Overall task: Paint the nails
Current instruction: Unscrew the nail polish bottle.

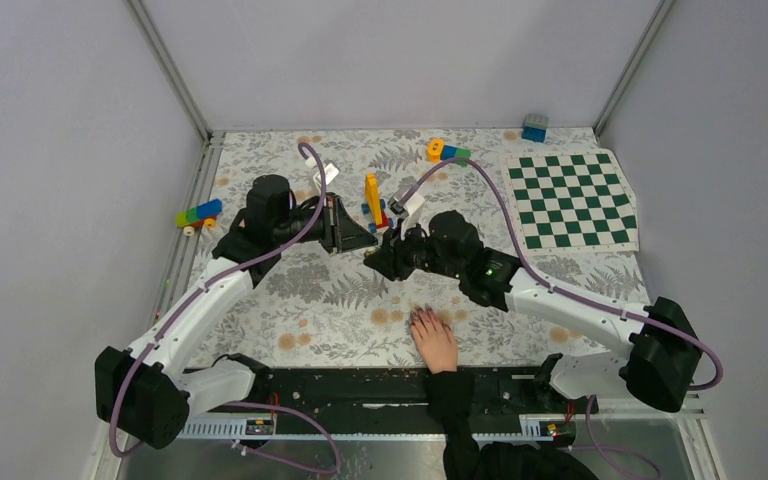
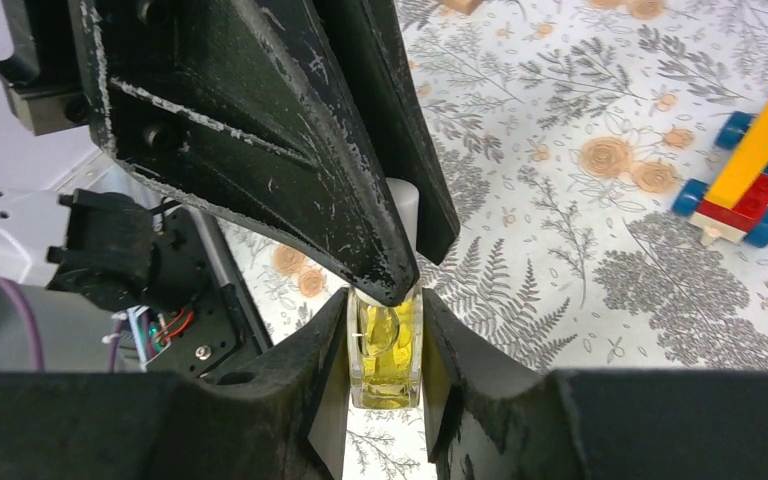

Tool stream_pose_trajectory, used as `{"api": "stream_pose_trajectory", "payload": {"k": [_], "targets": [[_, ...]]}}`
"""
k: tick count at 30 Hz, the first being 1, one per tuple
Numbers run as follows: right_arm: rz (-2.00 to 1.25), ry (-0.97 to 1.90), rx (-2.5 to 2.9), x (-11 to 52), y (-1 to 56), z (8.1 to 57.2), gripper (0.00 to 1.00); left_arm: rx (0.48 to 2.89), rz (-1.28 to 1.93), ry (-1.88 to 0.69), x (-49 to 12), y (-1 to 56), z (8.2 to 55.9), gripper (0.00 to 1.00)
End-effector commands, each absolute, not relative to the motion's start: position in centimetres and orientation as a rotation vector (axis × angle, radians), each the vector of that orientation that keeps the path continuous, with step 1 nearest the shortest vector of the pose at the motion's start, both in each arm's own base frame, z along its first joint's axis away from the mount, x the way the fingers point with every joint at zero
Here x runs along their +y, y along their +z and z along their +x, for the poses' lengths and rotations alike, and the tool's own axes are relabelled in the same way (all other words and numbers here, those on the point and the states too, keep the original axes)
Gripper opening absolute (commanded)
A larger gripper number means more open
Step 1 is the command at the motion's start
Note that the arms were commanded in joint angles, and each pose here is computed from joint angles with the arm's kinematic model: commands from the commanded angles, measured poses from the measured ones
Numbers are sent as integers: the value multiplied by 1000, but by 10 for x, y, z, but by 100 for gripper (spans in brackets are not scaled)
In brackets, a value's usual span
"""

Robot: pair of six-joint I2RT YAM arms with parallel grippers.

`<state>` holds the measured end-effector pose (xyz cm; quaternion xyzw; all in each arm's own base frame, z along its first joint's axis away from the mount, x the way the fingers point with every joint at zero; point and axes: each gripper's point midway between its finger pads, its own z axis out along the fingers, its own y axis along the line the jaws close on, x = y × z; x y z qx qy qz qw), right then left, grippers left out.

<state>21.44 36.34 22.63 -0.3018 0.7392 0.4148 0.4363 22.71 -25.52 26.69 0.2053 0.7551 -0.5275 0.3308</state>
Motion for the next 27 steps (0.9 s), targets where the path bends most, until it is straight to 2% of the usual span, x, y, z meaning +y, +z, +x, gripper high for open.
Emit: {"api": "stream_pose_trajectory", "payload": {"k": [1, 15, 17, 20, 22, 24, 27], "targets": [[-643, 923, 1710, 366, 270, 238, 0, 2008, 487, -1352, -256, 268, 236, 0], [-484, 845, 1672, 370, 280, 257, 0, 2029, 480, -1349, -256, 268, 235, 2], [-481, 866, 1669, 372, 280, 255, 0, 2008, 494, -1344, -255, 272, 234, 24], [-480, 894, 1661, 371, 283, 251, 0, 1957, 518, -1319, -251, 282, 232, 70], [-475, 909, 1638, 366, 287, 246, 0, 1908, 523, -1280, -244, 293, 232, 90], [-472, 902, 1626, 357, 289, 242, 0, 1867, 496, -1208, -233, 301, 237, 98], [-469, 862, 1625, 339, 288, 237, 0, 1788, 480, -1112, -216, 318, 238, 99]]}}
